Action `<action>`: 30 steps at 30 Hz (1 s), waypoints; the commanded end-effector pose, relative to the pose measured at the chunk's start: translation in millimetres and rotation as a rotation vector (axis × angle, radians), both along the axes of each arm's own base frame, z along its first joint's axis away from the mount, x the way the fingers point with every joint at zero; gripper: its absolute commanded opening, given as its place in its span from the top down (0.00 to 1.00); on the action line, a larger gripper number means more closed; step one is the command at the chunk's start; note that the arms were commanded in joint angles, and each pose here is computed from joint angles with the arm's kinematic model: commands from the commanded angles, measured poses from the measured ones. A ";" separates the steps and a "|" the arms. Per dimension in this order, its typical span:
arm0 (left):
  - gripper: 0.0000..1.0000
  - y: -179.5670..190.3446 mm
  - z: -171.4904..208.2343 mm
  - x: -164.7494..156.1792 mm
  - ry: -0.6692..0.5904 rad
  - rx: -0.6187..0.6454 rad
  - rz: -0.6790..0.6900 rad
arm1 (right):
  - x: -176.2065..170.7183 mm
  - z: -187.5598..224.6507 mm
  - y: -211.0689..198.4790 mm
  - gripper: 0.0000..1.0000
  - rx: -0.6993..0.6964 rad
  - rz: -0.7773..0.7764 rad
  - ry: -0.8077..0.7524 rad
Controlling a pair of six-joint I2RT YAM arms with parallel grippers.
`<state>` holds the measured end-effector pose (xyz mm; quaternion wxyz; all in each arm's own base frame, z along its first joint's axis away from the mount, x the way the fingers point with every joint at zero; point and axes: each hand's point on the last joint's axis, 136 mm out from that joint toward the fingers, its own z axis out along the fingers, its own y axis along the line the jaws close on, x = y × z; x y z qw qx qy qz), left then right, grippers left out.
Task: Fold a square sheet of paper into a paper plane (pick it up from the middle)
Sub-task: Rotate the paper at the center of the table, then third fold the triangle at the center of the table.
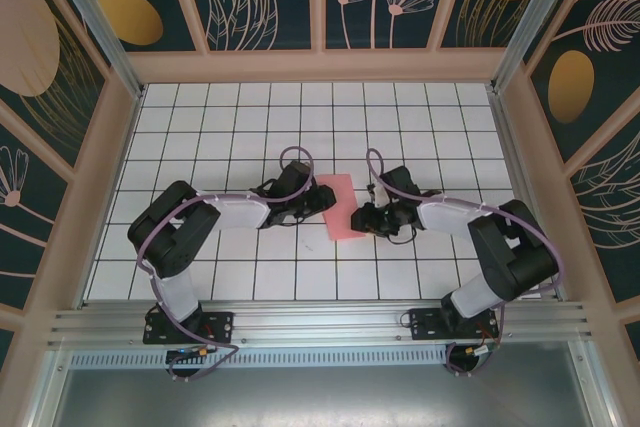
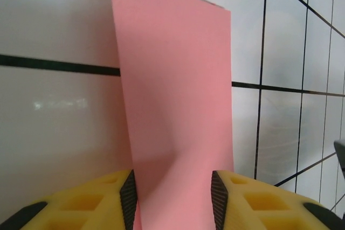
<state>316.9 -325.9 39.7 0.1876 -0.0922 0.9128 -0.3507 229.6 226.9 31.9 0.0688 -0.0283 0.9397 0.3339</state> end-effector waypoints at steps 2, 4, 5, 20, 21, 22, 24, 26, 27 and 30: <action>0.53 9.1 2.8 5.2 -0.019 0.063 -0.017 | 0.4 21.4 8.4 0.59 0.043 -0.015 -0.044; 0.51 15.8 5.8 1.8 -0.033 0.082 -0.017 | 10.1 24.0 -1.6 0.57 -0.018 -0.052 -0.082; 0.50 20.0 6.4 0.1 -0.037 0.094 -0.013 | 15.6 25.9 -6.4 0.55 -0.044 -0.071 -0.104; 0.66 14.3 77.4 -12.3 -0.183 -0.109 -0.042 | 81.8 138.5 -60.1 0.49 -0.151 -0.372 -0.590; 0.66 12.2 79.3 -12.0 -0.188 -0.118 -0.047 | 83.7 139.7 -64.7 0.45 -0.157 -0.403 -0.595; 0.67 8.5 79.1 -12.5 -0.185 -0.122 -0.058 | 85.4 139.1 -69.6 0.41 -0.164 -0.434 -0.595; 0.69 -0.3 72.7 -14.2 -0.161 -0.115 -0.083 | 87.4 133.5 -74.3 0.44 -0.165 -0.442 -0.579; 0.72 -12.8 66.0 -16.7 -0.140 -0.109 -0.115 | 87.4 123.9 -71.2 0.46 -0.121 -0.418 -0.536; 0.73 -16.4 62.7 -17.3 -0.134 -0.104 -0.123 | 86.4 117.8 -68.6 0.46 -0.094 -0.403 -0.505; 0.76 -16.9 47.1 -15.3 -0.100 -0.074 -0.109 | 82.1 98.8 -60.3 0.50 -0.018 -0.363 -0.417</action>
